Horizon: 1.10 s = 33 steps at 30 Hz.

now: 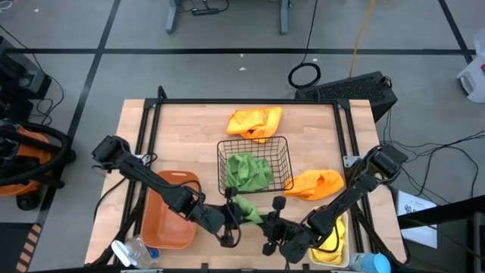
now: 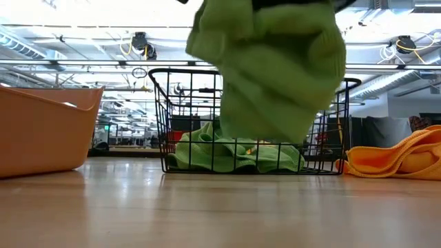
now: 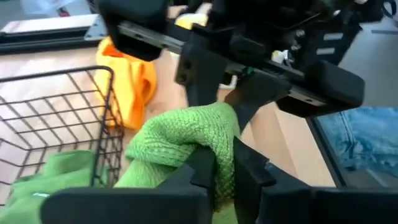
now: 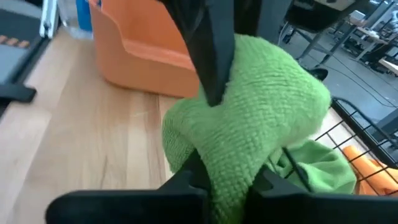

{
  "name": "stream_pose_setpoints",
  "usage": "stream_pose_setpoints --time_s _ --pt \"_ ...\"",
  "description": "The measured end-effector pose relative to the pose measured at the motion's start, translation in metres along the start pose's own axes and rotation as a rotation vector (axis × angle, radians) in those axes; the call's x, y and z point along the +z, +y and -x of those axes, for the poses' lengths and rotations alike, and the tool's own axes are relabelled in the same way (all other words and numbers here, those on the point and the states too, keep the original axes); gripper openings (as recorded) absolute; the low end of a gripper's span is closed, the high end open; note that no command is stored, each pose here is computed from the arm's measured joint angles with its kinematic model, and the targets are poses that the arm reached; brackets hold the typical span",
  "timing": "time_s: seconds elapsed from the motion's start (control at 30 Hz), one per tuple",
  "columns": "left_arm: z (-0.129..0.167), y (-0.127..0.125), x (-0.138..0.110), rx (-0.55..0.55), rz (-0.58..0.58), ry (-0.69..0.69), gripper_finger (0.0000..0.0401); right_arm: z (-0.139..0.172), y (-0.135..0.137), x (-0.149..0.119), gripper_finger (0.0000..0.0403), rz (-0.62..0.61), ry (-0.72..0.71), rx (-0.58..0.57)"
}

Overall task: Sort microfiber towel by color & place in baskets
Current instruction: Put the green microfiber cloth into the black wire basket

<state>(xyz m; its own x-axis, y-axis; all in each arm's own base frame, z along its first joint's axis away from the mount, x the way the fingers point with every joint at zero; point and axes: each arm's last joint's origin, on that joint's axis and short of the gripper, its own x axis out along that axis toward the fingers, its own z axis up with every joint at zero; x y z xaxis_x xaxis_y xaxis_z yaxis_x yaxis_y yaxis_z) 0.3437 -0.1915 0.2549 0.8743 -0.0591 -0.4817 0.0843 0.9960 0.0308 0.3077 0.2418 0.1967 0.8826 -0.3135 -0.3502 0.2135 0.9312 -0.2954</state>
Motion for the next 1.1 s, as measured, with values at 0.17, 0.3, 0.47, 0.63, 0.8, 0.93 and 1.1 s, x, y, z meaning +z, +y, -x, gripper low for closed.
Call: stream_pose_setpoints --time_s 0.17,0.3,0.47,0.63,0.8,0.93,1.1 --pt "0.015 -0.001 0.005 0.028 0.012 -0.008 0.012 0.012 -0.008 0.015 0.0022 -0.037 -0.031 0.017" --pt "0.038 -0.002 0.015 0.078 0.006 -0.051 0.0197 0.023 -0.017 0.026 0.0007 -0.011 -0.048 0.022" --pt "0.073 0.006 0.022 0.266 -0.013 -0.07 0.0264 0.036 -0.036 0.044 0.001 0.019 -0.077 0.023" --pt "0.101 0.016 0.024 0.451 -0.009 -0.092 0.028 0.048 -0.067 0.068 0.001 0.058 -0.122 -0.007" --pt "0.116 0.03 0.023 0.554 -0.067 -0.06 0.0281 0.046 -0.109 0.085 0.001 0.109 -0.125 0.001" --pt "0.12 0.047 0.029 0.61 -0.118 -0.038 0.0281 0.032 -0.148 0.089 0.001 0.085 -0.077 0.008" --pt "0.116 0.075 0.033 0.655 -0.133 0.018 0.0281 0.002 -0.184 0.08 0.0011 0.019 0.036 0.05"
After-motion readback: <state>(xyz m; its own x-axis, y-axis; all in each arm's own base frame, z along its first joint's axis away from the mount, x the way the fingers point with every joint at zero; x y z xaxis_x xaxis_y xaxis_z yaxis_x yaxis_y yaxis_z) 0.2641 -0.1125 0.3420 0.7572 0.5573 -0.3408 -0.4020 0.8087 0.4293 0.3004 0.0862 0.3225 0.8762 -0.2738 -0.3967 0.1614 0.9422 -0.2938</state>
